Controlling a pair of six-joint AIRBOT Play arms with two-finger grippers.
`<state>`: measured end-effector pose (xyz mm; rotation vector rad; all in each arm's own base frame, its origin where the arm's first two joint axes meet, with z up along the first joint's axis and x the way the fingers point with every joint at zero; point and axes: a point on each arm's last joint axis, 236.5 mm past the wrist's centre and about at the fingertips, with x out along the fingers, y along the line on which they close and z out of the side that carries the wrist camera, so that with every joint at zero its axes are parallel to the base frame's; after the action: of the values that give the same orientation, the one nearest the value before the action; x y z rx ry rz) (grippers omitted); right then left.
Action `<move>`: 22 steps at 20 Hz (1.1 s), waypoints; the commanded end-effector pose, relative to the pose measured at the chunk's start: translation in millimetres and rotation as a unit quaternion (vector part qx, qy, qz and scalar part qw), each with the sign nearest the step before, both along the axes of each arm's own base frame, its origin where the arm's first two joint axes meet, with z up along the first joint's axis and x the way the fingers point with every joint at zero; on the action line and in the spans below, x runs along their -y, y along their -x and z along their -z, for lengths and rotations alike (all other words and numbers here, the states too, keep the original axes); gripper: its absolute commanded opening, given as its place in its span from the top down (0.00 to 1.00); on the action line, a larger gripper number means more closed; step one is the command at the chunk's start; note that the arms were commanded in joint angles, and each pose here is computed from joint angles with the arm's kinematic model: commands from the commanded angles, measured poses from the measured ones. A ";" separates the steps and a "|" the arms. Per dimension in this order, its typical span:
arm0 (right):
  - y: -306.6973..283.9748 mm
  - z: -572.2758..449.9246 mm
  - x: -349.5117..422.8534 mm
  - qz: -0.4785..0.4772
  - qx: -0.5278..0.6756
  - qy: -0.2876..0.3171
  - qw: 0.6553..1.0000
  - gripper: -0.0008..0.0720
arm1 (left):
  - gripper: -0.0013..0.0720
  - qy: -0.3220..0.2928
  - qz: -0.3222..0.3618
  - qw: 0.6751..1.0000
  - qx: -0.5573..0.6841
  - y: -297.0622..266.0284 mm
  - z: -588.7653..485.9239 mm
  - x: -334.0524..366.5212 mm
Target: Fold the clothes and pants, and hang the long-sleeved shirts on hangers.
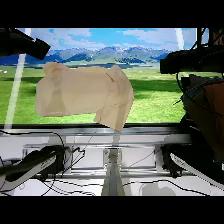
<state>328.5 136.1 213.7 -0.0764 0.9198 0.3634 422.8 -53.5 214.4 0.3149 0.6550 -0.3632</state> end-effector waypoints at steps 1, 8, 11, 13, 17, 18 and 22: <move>0.1 -0.1 -0.5 -0.001 0.000 0.000 1.000 0.97 | 0.01 0.000 -0.001 1.000 0.001 0.1 -0.6 -0.6; -3.4 0.3 8.7 -0.086 0.037 0.084 0.992 0.97 | 0.01 0.000 -0.001 1.000 0.001 0.1 -0.6 -0.6; -2.0 0.3 5.2 -0.108 0.041 0.091 0.989 0.97 | 0.01 0.000 -0.001 1.000 0.001 0.1 -0.6 -0.6; -2.8 -0.3 4.3 -0.108 0.043 0.089 0.989 0.97 | 0.01 0.000 -0.001 1.000 0.001 0.1 -0.6 -0.6; -28.8 -18.1 3.5 -0.092 0.105 0.086 0.986 0.97 | 0.01 0.026 0.009 1.000 0.001 1.2 -3.6 10.3; -37.8 -14.1 20.7 -0.074 0.105 0.115 0.985 0.97 | 0.01 0.047 0.016 0.999 0.001 2.1 -6.5 19.3; -55.9 62.1 111.8 0.005 -0.012 0.158 0.987 0.97 | 0.01 0.132 0.046 0.990 0.001 7.6 -22.0 53.0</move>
<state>376.0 75.2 191.8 -0.3708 0.8762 0.2956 419.1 -84.3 224.9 0.1908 0.6165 -0.4595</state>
